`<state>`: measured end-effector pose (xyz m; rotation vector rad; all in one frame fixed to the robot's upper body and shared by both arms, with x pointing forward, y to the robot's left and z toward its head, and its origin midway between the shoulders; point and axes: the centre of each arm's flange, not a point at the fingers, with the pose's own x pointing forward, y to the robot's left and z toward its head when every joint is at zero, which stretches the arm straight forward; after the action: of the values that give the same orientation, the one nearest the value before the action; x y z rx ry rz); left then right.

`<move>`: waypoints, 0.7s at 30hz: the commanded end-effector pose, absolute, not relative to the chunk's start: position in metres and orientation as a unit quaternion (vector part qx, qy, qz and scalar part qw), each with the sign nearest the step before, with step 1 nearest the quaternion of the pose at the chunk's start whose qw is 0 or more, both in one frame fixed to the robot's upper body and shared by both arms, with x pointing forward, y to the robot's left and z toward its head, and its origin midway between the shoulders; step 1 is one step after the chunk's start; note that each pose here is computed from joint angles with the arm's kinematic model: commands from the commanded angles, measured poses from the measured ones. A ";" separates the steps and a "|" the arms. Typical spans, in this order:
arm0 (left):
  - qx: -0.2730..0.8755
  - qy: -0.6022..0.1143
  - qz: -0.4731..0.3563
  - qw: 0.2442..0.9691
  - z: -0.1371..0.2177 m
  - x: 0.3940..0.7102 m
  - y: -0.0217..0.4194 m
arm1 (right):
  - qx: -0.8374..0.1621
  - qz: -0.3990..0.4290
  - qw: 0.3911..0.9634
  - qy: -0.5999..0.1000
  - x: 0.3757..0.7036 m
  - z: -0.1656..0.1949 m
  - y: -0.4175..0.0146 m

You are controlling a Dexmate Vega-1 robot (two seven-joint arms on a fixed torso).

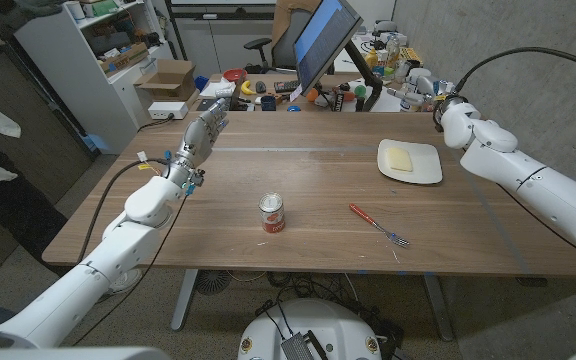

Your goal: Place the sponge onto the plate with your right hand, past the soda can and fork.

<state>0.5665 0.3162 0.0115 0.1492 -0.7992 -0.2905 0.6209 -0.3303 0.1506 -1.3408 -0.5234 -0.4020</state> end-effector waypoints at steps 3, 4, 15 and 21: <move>0.084 -0.379 -0.167 0.906 0.009 0.574 0.341 | -0.601 -0.212 0.739 -0.219 0.611 0.148 -0.315; 0.084 -0.379 -0.168 0.906 0.008 0.574 0.342 | -0.600 -0.217 0.737 -0.223 0.610 0.148 -0.314; 0.078 -0.368 -0.183 0.908 0.000 0.585 0.349 | -0.595 -0.216 0.746 -0.209 0.609 0.140 -0.308; 0.078 -0.371 -0.179 0.908 0.010 0.598 0.349 | -0.593 -0.214 0.745 -0.219 0.627 0.152 -0.308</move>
<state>0.5802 0.3458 0.0038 0.1644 -0.7682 -0.3569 0.6107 -0.3111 0.1428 -1.3064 -0.4720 -0.4631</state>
